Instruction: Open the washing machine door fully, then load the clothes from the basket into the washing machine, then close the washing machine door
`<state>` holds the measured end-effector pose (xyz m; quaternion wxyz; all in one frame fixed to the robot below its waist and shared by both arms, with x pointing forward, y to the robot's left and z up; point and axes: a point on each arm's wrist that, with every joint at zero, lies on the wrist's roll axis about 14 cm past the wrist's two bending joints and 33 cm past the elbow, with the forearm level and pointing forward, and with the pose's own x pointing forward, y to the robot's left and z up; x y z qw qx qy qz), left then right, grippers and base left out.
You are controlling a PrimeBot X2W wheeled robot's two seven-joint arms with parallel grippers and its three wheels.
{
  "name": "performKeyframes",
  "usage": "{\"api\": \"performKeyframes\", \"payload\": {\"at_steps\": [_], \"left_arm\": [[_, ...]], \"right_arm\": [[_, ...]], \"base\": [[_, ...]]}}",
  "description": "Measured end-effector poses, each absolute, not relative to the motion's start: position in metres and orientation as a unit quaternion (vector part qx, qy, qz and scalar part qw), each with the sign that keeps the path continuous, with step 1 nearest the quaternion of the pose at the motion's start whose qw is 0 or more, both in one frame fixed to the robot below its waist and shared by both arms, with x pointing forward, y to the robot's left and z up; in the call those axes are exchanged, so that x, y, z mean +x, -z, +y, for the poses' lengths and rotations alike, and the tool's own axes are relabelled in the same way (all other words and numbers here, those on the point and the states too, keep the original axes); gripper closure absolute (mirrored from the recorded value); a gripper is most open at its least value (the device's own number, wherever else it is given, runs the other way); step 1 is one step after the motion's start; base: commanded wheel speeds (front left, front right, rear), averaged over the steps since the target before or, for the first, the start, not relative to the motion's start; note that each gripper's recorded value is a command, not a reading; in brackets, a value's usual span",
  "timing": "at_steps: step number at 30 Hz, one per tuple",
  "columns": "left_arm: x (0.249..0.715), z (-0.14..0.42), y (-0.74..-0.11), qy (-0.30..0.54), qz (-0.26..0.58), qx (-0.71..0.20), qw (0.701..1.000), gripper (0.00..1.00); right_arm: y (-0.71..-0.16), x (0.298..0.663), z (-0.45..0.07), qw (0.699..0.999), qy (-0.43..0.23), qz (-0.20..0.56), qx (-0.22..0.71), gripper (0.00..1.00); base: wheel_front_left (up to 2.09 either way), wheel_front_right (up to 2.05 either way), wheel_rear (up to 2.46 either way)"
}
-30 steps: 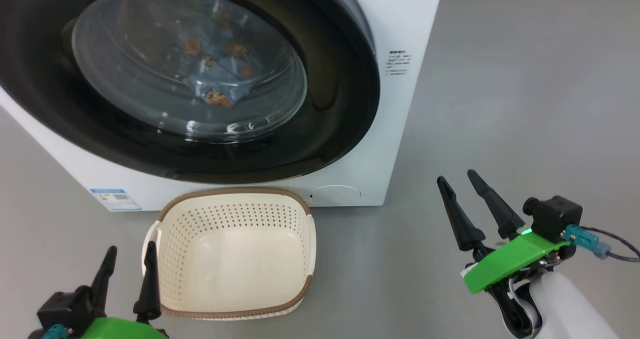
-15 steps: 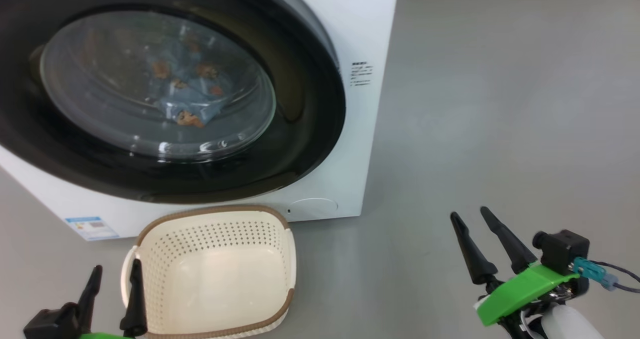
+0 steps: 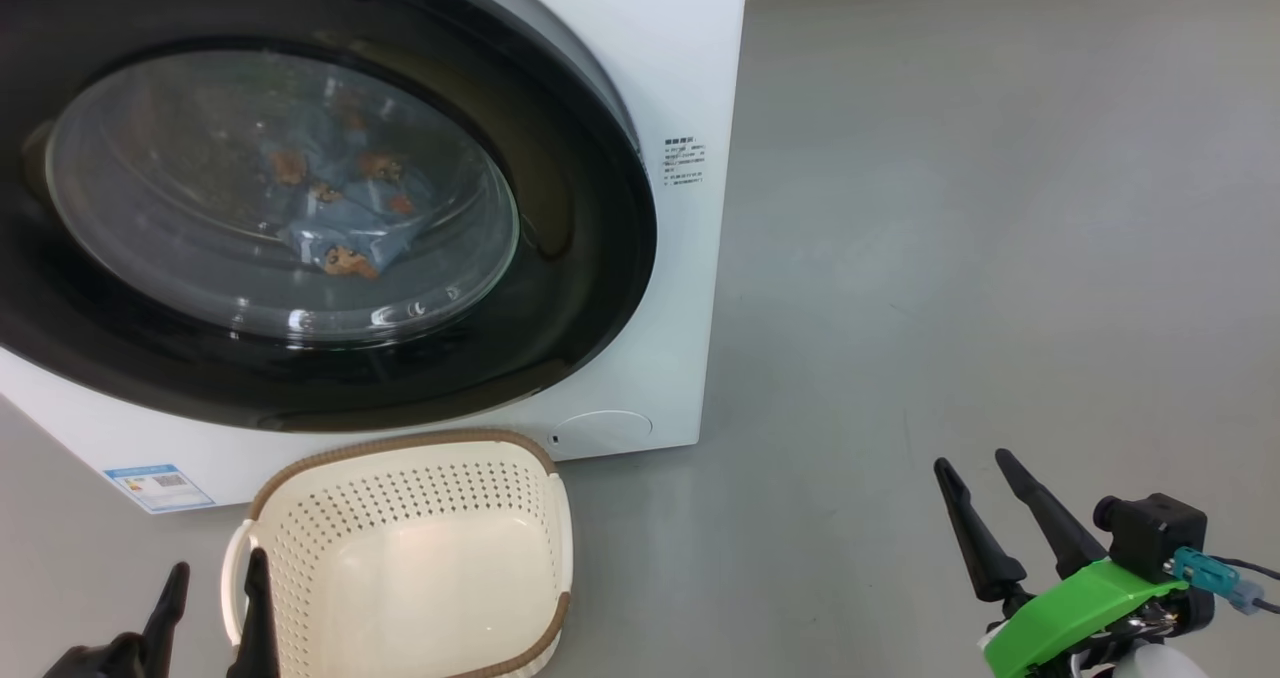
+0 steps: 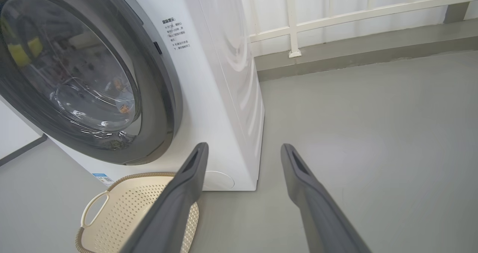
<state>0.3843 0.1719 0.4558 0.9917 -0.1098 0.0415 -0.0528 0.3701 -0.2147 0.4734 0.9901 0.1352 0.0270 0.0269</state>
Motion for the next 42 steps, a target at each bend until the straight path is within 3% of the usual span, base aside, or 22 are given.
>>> {"api": "performKeyframes", "payload": {"at_steps": [30, 31, 42], "left_arm": [[0.383, 0.183, -0.450, 0.037, 0.049, -0.104, 0.993, 0.00], [0.383, 0.183, -0.449, 0.036, 0.051, -0.105, 0.993, 1.00], [0.368, 0.169, -0.422, 0.022, 0.098, -0.157, 0.982, 1.00]], "right_arm": [[-0.465, 0.360, -0.240, 0.993, 0.006, 0.036, 0.116, 0.00], [-0.464, 0.360, -0.239, 0.992, 0.006, 0.038, 0.117, 1.00], [-0.433, 0.348, -0.225, 0.982, 0.019, 0.085, 0.166, 1.00]], "base": [[0.00, 0.00, 0.00], [0.00, 0.00, 0.00], [0.00, 0.00, 0.00]]}}
